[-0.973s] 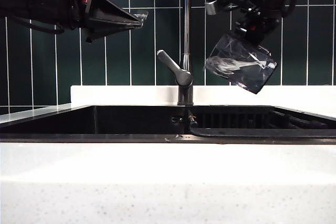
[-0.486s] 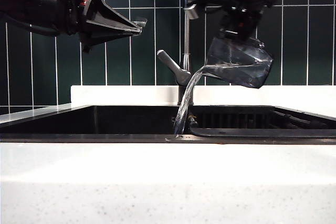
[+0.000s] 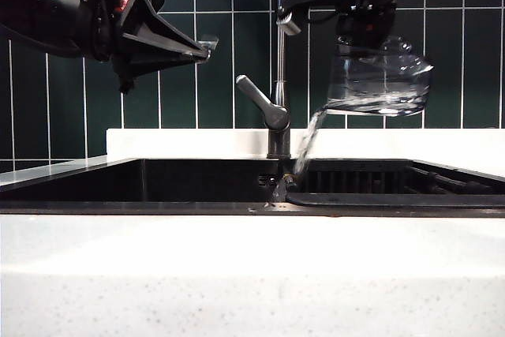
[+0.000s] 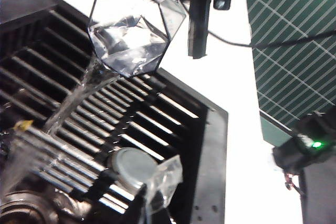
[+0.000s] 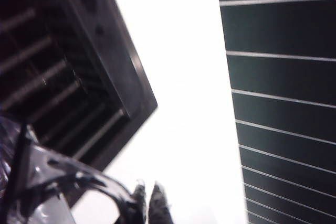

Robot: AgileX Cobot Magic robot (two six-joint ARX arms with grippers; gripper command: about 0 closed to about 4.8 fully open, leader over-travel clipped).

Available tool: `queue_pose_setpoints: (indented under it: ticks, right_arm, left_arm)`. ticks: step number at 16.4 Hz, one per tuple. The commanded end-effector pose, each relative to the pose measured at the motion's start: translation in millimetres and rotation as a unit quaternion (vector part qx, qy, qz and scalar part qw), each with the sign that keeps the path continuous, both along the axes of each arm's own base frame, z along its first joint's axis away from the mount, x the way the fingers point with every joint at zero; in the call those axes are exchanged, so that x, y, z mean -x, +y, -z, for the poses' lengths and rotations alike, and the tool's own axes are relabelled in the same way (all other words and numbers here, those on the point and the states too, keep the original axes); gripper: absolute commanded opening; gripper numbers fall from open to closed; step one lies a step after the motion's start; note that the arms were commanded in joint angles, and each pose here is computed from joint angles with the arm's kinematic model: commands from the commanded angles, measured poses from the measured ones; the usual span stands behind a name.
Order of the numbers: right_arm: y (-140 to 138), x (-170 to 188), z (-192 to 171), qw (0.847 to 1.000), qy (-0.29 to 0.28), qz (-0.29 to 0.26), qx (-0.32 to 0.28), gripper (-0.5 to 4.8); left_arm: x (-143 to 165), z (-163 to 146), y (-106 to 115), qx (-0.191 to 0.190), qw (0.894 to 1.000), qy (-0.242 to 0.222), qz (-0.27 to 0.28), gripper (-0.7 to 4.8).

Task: Pick up the mug next to the sink, go to the faucet to get some water, pour the water into the sink, and finally put the mug back to its place.

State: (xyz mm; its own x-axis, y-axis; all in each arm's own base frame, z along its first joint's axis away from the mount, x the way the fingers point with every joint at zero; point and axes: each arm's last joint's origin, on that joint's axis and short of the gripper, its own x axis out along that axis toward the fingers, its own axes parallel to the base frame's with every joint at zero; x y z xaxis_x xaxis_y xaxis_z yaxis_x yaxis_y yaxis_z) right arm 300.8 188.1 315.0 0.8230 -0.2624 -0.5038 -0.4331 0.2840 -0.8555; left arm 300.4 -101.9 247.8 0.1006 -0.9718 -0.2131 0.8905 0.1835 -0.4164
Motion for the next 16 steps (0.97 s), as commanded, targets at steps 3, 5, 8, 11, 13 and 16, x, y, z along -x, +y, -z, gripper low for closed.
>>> queue_pose_setpoints:
  ticks: [3,5,8,11,13,16]
  right_arm:
    - [5.9,10.7,-6.9,0.996,-0.016,0.014,0.089,-0.05]
    - [9.8,14.8,-7.4,0.993,-0.02,0.018,0.117,-0.05]
    - [9.3,16.4,-7.3,0.989,-0.019,0.028,0.142,-0.05]
    - [8.8,16.8,-8.0,0.983,-0.011,0.022,0.183,-0.05]
    - [10.4,17.6,-7.7,0.981,-0.001,0.005,0.193,-0.05]
    - [12.3,17.4,-7.5,0.982,0.005,-0.018,0.186,-0.05]
  left_arm:
    - [1.2,-2.6,0.3,0.008,1.0,-0.002,0.011,-0.06]
    - [1.1,-2.6,0.3,0.008,1.0,-0.003,0.011,-0.06]
    - [1.1,-2.8,0.2,0.009,1.0,-0.004,0.011,-0.06]
    - [0.9,-3.1,0.2,0.009,1.0,-0.006,0.011,-0.06]
    - [0.9,-3.1,0.1,0.009,1.0,-0.007,0.011,-0.06]
    - [0.7,-3.5,0.1,0.01,1.0,-0.009,0.011,-0.06]
